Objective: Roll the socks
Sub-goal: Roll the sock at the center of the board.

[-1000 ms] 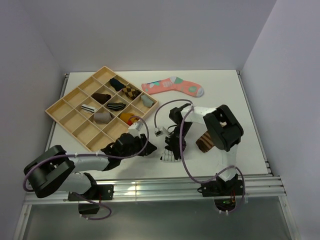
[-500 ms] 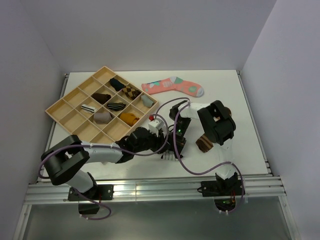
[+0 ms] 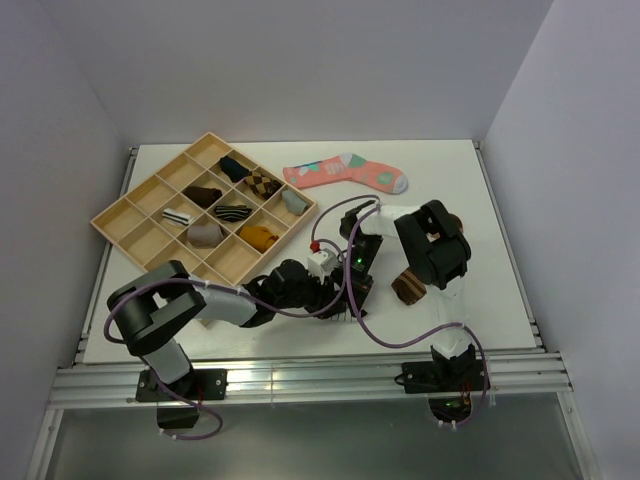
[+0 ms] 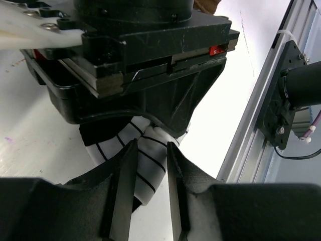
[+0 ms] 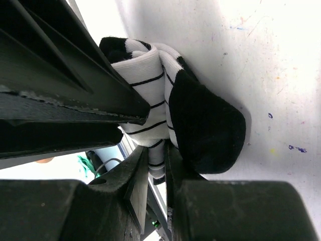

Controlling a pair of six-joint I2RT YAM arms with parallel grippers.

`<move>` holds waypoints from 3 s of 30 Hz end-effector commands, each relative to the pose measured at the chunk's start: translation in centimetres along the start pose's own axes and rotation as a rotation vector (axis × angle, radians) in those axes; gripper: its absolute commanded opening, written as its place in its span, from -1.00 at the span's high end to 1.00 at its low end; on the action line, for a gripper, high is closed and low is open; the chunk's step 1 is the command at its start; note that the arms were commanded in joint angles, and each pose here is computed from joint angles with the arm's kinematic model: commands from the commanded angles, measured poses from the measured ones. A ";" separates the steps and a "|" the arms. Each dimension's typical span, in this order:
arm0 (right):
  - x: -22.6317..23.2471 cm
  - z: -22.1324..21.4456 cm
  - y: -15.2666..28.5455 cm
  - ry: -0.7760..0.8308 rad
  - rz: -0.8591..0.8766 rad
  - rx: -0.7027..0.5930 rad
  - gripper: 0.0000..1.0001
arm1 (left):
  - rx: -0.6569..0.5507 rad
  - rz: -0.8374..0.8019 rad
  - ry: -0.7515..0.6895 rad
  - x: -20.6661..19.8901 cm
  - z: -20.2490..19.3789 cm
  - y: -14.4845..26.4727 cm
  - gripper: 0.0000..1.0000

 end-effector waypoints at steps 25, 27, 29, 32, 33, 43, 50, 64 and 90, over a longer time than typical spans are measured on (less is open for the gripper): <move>-2.4 0.2 1.7 0.057 -0.271 -0.043 0.25 | 0.176 0.080 0.125 2.2 -4.3 -1.6 0.99; -1.4 0.3 2.8 0.091 -0.300 -0.095 0.14 | 0.195 0.097 0.143 2.4 -4.6 -1.6 0.99; -0.6 0.0 4.0 0.110 -0.349 -0.138 0.03 | 0.223 0.119 0.162 2.8 -5.2 -1.5 0.99; 0.5 -0.7 5.2 0.133 -0.398 -0.187 0.01 | 0.265 0.152 0.182 3.4 -5.7 -1.5 0.99; 0.7 -0.9 5.4 0.136 -0.406 -0.198 0.01 | 0.271 0.159 0.190 3.4 -5.7 -1.5 0.99; 1.4 -5.6 8.6 0.148 -0.541 -0.346 0.02 | 0.304 0.163 0.366 3.9 -4.3 -0.9 0.99; 3.2 -7.6 7.9 0.327 -0.690 -0.347 0.02 | 0.396 0.181 0.505 3.6 -2.7 -1.4 0.99; 6.4 -6.3 3.2 0.749 -0.818 -0.271 -0.08 | 0.547 0.195 0.754 4.0 0.2 -2.3 0.99; 5.2 -2.7 -2.4 0.765 -0.716 -0.118 0.25 | 0.525 0.131 0.816 4.1 2.0 -3.3 0.91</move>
Point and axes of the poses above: each gripper's point midway between its finger pads, its own y axis back along the fingers, its own x axis along the line the jaws close on, z = x × y, the point moved 9 cm from there along y, back along the fingers, and after that the axes turned 9 degrees about y, right-handed, at the moved point
